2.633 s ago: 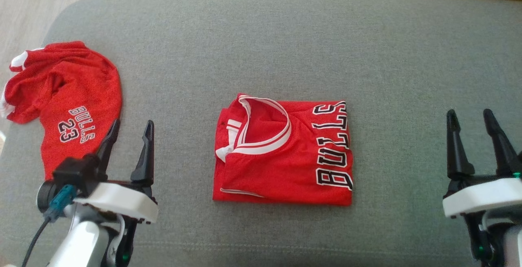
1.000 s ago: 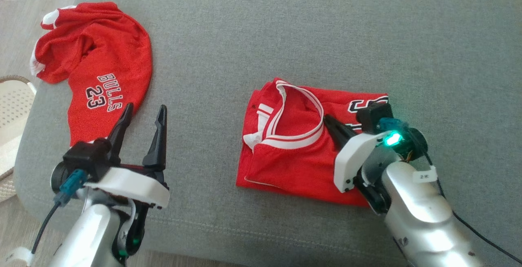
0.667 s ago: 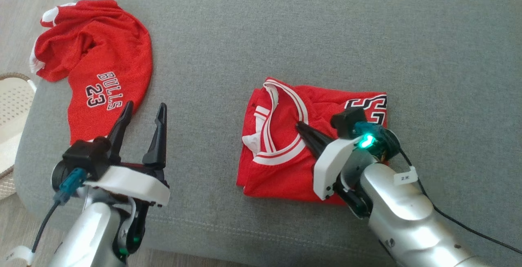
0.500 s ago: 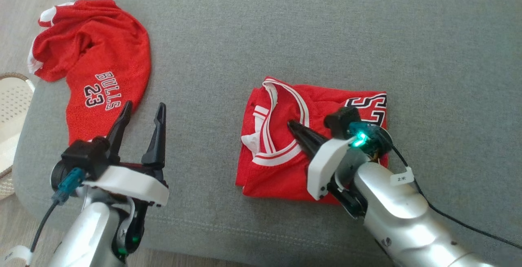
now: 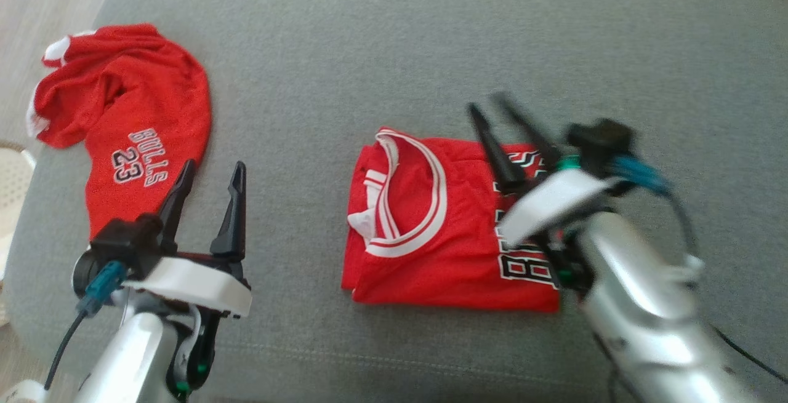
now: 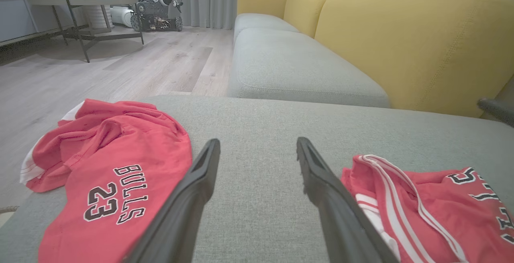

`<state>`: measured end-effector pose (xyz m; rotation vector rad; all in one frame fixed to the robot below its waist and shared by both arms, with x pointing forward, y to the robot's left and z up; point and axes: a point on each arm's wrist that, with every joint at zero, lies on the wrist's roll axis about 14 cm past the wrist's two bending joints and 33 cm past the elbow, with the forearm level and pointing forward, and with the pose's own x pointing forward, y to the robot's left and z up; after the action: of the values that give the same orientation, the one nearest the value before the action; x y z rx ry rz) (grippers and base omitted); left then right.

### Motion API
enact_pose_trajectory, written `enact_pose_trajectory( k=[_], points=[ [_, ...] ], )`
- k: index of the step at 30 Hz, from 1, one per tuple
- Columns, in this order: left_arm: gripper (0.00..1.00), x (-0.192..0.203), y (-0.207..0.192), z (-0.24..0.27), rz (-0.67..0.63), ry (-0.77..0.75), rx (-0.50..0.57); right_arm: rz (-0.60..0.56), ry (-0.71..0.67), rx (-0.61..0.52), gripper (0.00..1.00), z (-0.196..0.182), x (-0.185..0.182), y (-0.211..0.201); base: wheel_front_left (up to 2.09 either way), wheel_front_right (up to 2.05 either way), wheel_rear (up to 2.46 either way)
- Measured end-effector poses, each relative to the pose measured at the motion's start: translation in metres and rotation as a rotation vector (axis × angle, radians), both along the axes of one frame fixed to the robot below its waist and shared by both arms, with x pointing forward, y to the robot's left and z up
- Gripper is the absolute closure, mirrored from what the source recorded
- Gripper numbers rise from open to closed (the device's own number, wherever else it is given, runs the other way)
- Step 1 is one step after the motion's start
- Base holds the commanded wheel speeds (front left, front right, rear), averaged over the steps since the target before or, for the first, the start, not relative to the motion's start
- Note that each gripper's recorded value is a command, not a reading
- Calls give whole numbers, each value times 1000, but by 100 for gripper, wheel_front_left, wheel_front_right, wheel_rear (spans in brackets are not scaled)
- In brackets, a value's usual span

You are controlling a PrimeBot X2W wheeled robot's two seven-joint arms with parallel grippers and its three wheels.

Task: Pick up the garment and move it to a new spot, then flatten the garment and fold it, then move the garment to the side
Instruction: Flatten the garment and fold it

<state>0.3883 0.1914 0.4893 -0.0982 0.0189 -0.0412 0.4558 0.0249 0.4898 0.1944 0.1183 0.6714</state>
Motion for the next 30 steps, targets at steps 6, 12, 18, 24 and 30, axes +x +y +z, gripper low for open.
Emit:
enact_pose_trajectory(
  k=[6, 12, 18, 24, 30],
  points=[
    [0, 0, -4, 5, -17, -16, 7, -245, -46, -13, 0, 7, -3, -87, 0, 0, 0],
    [0, -1, -8, 18, -27, -55, 24, -412, -78, -68, 0, 23, -21, -146, 0, 0, 0],
    [0, -13, -10, 25, -41, -73, 37, -498, -61, -125, 0, 31, -52, -179, 0, 0, 0],
    [0, -25, -13, 26, -53, -65, 44, -522, -31, -132, 0, 30, -76, -186, 0, 0, 0],
    [0, -38, -14, 27, -52, -58, 51, -553, -35, -124, 0, 36, -95, -195, 0, 0, 0]
  ],
)
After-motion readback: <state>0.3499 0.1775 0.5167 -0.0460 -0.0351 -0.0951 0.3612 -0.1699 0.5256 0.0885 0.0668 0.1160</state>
